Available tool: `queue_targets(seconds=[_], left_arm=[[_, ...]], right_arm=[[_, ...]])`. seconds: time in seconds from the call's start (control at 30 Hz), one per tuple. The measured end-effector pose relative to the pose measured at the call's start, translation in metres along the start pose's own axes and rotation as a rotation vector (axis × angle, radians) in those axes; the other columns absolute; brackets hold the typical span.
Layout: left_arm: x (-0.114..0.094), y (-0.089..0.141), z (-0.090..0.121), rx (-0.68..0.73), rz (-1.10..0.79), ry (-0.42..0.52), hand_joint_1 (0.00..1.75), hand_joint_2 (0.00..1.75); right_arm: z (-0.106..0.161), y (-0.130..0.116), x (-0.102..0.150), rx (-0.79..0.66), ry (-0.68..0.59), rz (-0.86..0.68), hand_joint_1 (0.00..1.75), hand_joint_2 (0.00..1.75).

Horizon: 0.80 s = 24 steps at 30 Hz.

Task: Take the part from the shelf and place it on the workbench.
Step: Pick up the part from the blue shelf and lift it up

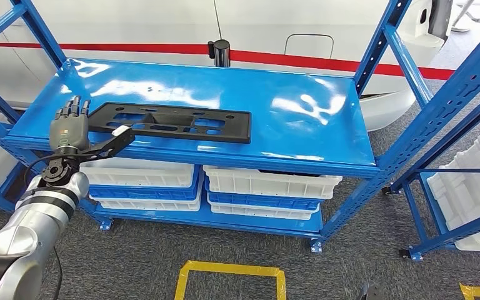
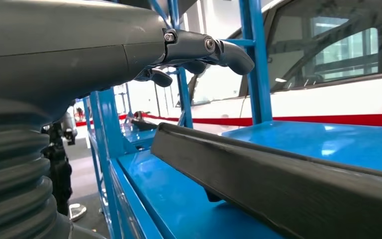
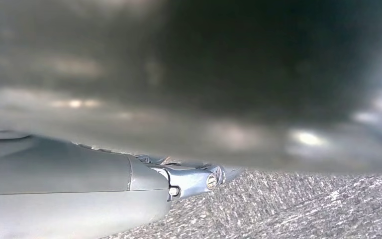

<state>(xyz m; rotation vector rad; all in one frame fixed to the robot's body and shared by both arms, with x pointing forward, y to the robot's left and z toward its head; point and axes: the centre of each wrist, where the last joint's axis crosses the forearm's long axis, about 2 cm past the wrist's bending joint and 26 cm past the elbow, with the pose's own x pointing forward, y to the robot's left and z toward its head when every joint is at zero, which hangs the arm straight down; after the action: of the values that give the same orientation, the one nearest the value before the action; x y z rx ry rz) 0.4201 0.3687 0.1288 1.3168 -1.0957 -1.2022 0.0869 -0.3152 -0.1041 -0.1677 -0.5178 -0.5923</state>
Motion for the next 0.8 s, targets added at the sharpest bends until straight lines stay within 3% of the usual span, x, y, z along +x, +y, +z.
queue_targets(seconds=[0.4, 0.8], left_arm=[[0.033, 0.005, -0.002, 0.024, -0.051, -0.121, 0.00, 1.75], [0.055, 0.005, -0.001, 0.023, -0.063, -0.181, 0.00, 1.75]], right_arm=[[0.000, 0.002, 0.001, 0.008, -0.001, 0.003, 0.00, 0.00], [0.000, 0.003, 0.000, 0.012, 0.001, 0.010, 0.00, 0.00]])
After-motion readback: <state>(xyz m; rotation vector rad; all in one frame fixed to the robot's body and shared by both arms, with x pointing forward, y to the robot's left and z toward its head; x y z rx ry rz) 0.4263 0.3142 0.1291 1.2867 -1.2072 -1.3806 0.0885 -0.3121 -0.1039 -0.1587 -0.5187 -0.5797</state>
